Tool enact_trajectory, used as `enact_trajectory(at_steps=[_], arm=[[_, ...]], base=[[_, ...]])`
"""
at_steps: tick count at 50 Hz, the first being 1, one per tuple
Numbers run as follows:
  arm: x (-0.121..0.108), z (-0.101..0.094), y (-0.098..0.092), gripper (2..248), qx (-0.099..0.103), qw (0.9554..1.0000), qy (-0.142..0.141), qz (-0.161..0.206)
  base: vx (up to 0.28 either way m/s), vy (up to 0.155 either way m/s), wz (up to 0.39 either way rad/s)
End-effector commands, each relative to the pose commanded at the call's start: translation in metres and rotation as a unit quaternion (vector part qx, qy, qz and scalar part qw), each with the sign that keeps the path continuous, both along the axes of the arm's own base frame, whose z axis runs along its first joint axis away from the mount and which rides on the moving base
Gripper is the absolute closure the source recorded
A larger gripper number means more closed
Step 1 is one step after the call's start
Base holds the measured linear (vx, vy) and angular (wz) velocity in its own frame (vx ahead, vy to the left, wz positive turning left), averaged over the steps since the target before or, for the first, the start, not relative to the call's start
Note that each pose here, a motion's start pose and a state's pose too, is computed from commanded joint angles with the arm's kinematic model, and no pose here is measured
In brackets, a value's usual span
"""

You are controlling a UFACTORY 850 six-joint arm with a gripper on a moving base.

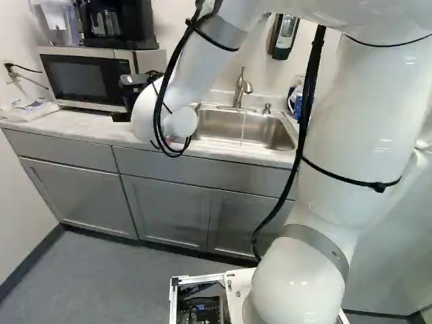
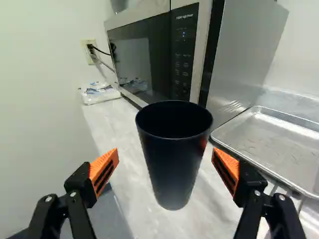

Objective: Rinse the cup and place it in the tray

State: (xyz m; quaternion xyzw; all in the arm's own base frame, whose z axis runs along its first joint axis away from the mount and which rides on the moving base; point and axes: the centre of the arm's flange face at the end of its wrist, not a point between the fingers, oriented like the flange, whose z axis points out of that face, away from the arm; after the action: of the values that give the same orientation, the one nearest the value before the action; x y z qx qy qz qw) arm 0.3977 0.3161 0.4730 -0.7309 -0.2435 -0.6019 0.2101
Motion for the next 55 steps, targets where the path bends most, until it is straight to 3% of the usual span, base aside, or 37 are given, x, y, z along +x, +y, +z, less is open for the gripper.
enact_trajectory(at_steps=[13, 29, 30, 34, 35, 39, 40, 44, 45, 55], arm=[[0.0017, -0.0069, 0.0012, 3, 0.016, 0.9997, -0.021, -0.001], [0.0018, -0.0074, 0.0013, 3, 0.017, 0.9996, -0.022, -0.001], [0.0018, -0.0074, 0.0013, 22, 0.017, 0.9996, -0.022, -0.001], [0.0018, -0.0074, 0.0013, 22, 0.017, 0.9996, -0.022, -0.001], [0.0018, -0.0074, 0.0013, 60, 0.017, 0.9996, -0.022, -0.001], [0.0018, -0.0074, 0.0013, 60, 0.017, 0.9996, -0.022, -0.001], [0.0018, -0.0074, 0.0013, 98, 0.017, 0.9996, -0.022, -0.001], [0.0018, -0.0074, 0.0013, 98, 0.017, 0.9996, -0.022, -0.001], [0.0018, -0.0074, 0.0013, 125, 0.017, 0.9996, -0.022, -0.001], [0.0017, -0.0063, 0.0012, 127, 0.017, 0.9996, -0.023, -0.001]], base=[[0.0, 0.0, 0.0], [0.0, 0.0, 0.0], [0.0, 0.0, 0.0], [0.0, 0.0, 0.0], [0.0, 0.0, 0.0], [0.0, 0.0, 0.0], [0.0, 0.0, 0.0], [0.0, 0.0, 0.0], [0.0, 0.0, 0.0], [0.0, 0.0, 0.0]])
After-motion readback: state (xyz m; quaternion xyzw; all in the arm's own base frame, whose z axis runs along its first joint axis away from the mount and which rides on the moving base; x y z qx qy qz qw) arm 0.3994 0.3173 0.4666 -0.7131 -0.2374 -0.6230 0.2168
